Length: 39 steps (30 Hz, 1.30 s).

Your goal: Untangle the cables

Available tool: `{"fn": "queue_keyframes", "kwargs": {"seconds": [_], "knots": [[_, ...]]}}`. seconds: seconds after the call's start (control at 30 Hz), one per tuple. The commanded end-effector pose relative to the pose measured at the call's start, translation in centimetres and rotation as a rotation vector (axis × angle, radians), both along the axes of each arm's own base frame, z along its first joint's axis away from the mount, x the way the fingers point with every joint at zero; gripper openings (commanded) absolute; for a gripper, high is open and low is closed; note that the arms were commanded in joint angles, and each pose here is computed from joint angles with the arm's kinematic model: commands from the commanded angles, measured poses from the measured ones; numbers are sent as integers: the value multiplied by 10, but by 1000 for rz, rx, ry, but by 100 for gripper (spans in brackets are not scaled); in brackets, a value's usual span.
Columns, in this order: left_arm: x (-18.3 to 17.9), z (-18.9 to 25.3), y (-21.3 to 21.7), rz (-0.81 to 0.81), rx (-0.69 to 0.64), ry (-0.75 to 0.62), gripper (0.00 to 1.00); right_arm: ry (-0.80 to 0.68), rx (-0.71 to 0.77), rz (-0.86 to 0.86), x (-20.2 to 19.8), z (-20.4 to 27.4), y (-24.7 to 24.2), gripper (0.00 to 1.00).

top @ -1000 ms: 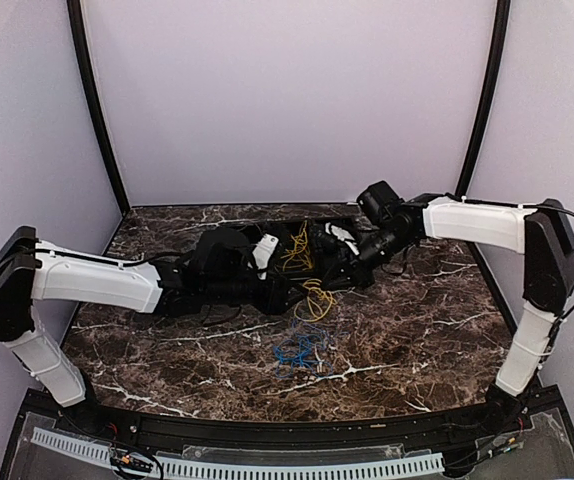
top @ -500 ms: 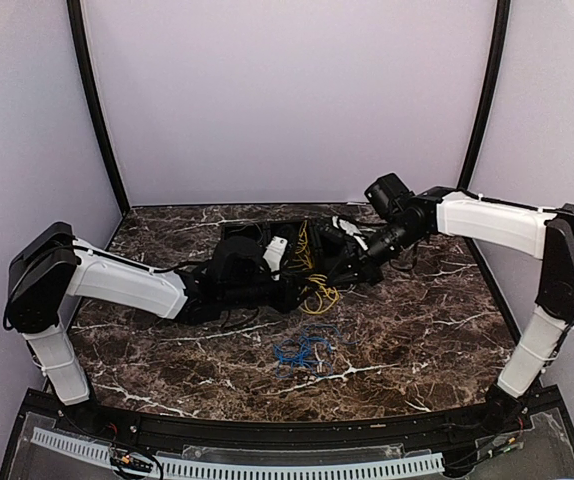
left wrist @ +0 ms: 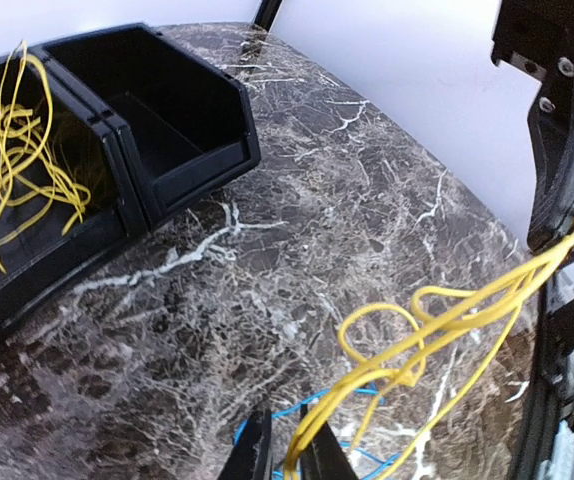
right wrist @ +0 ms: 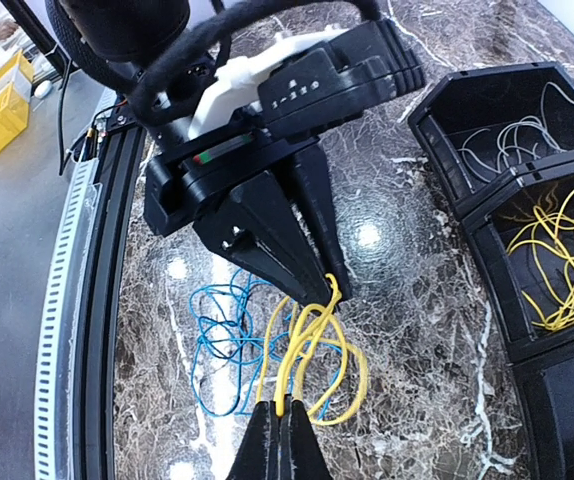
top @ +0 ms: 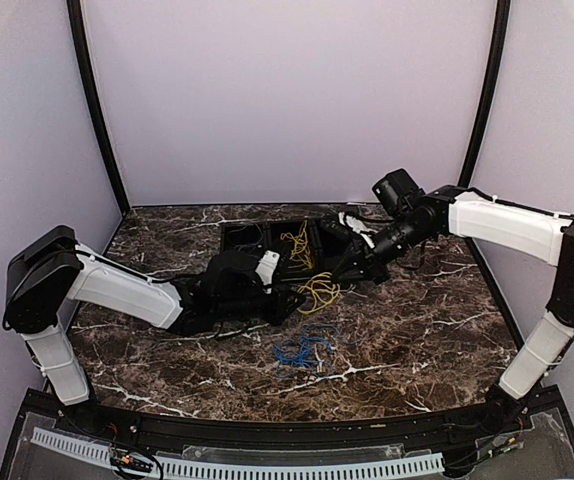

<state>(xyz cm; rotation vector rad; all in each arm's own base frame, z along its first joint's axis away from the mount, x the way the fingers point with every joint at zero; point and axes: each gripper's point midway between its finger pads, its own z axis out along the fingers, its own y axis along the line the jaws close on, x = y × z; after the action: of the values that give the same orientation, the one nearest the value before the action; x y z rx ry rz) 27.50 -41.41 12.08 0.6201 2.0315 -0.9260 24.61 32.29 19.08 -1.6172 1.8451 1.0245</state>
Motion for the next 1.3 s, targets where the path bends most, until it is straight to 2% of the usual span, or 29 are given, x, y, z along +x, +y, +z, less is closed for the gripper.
{"fn": "queue_keyframes", "kwargs": {"seconds": [0.0,0.17,0.33,0.47,0.6,0.73,0.83,0.9,1.0,1.1,1.27], "knots": [[0,31,3,15,-77,-64,5,-43,26,-21,2,14,1,0],[3,14,26,71,-66,-14,0,-8,66,-97,24,27,-15,0],[-2,-8,56,125,8,-5,0,-114,131,-198,50,62,-40,0],[-4,-9,75,166,30,-25,0,-164,103,-273,64,61,-56,0],[-2,11,91,218,1,-77,0,-121,53,-297,66,35,-66,0],[-5,57,86,180,-98,-155,0,-42,2,-257,51,4,-68,5],[-11,78,77,116,-131,-194,0,-39,24,-217,38,1,-59,18],[-15,89,68,68,-153,-204,0,-56,43,-175,29,6,-47,30],[-16,89,60,34,-140,-195,0,-71,72,-107,19,19,-28,40],[-17,94,50,-9,-147,-186,0,-104,84,-52,16,37,-6,46],[-15,85,43,-31,-108,-166,0,-112,117,19,4,62,26,48]]}}
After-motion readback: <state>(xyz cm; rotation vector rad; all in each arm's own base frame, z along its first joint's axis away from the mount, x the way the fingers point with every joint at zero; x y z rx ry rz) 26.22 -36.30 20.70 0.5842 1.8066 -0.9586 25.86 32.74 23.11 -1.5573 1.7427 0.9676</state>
